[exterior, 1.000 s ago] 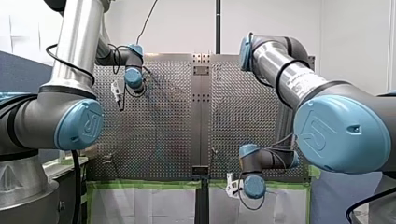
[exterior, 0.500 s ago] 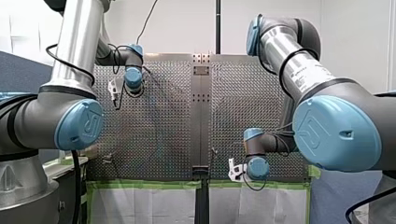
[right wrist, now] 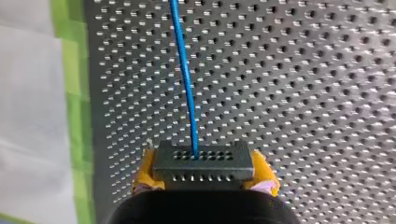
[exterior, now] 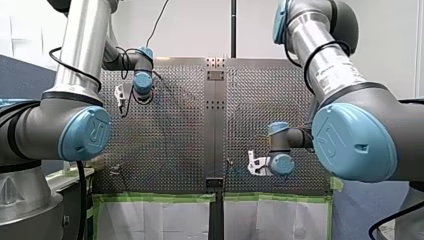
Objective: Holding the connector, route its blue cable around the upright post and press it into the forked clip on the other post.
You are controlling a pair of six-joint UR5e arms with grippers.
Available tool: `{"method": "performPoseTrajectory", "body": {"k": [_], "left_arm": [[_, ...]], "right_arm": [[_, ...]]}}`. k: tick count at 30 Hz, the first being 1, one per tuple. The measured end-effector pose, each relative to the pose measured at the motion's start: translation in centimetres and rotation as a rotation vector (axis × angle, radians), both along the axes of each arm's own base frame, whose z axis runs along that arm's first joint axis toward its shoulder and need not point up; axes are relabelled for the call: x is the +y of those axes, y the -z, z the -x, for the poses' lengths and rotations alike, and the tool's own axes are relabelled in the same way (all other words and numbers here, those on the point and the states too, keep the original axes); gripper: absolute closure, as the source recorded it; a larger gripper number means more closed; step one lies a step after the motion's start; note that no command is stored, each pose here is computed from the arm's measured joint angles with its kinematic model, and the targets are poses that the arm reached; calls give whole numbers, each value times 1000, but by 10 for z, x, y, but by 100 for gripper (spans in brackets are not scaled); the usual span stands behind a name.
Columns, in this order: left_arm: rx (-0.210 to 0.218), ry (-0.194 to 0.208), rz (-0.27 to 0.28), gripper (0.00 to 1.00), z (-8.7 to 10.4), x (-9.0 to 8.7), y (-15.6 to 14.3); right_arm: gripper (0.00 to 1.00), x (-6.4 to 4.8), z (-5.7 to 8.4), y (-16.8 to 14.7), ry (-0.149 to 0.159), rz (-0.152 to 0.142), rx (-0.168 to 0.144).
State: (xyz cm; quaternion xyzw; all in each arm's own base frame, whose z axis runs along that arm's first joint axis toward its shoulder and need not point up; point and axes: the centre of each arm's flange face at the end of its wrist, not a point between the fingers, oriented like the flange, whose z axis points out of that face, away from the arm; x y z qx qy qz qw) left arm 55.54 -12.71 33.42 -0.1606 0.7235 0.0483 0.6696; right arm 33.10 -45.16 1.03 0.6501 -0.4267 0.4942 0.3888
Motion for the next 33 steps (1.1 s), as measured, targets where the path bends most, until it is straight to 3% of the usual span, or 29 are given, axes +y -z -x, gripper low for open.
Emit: {"method": "performPoseTrajectory", "body": {"k": [8, 15, 23, 33], "left_arm": [[20, 1, 5, 2, 3, -1, 1], [36, 19, 53, 2, 8, -3, -1], [32, 6, 112, 2, 26, 5, -25], [105, -41, 73, 2, 65, 24, -29]], "right_arm": [[100, 1, -1, -8, -55, 16, -20], [100, 4, -5, -7, -107, 12, -31], [100, 5, -6, -5, -117, 8, -33], [100, 6, -7, -5, -119, 6, -35]]}}
